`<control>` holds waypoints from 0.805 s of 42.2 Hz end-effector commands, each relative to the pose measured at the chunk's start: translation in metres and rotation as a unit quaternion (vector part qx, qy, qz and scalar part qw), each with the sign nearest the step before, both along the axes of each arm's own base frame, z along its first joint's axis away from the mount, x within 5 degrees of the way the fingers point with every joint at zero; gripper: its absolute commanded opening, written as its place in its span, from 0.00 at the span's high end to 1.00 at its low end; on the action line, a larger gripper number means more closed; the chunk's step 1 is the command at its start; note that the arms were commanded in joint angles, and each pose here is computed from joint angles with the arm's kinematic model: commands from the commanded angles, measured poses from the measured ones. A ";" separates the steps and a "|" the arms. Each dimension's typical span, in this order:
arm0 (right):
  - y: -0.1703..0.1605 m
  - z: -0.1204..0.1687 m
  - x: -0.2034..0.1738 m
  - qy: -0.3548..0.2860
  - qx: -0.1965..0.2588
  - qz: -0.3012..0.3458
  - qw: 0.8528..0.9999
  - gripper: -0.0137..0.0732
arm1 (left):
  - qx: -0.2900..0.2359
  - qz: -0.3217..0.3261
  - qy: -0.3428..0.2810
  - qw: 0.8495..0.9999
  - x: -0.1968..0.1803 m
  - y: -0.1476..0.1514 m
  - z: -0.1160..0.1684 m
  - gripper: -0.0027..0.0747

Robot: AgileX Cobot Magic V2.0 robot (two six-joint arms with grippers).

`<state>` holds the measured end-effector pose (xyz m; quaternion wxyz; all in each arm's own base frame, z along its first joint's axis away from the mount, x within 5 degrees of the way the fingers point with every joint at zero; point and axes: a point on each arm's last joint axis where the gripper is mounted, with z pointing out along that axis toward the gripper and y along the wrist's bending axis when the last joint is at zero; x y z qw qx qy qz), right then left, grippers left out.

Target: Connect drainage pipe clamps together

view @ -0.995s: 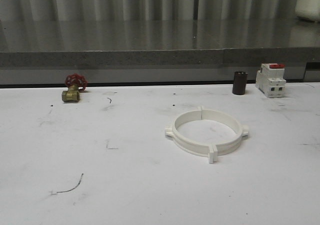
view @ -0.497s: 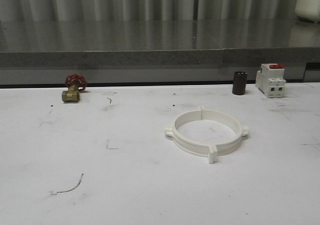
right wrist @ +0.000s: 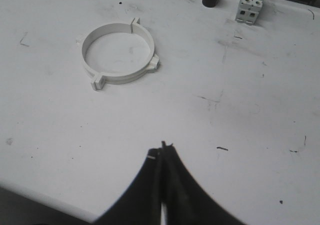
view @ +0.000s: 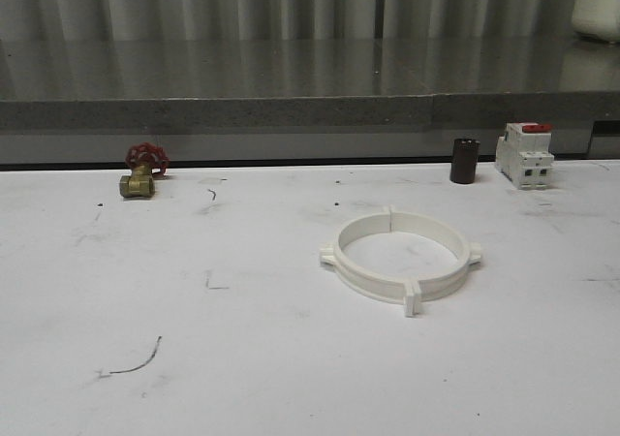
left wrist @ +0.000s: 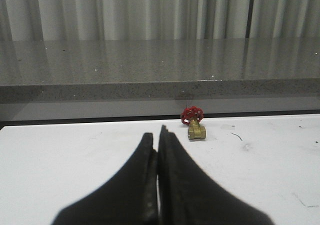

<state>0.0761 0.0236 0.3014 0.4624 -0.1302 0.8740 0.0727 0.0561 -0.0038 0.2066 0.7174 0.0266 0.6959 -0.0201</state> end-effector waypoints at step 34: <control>-0.013 -0.014 -0.010 -0.176 0.013 -0.059 0.983 0.92 | -0.009 0.000 -0.036 0.999 0.000 0.000 0.001 0.99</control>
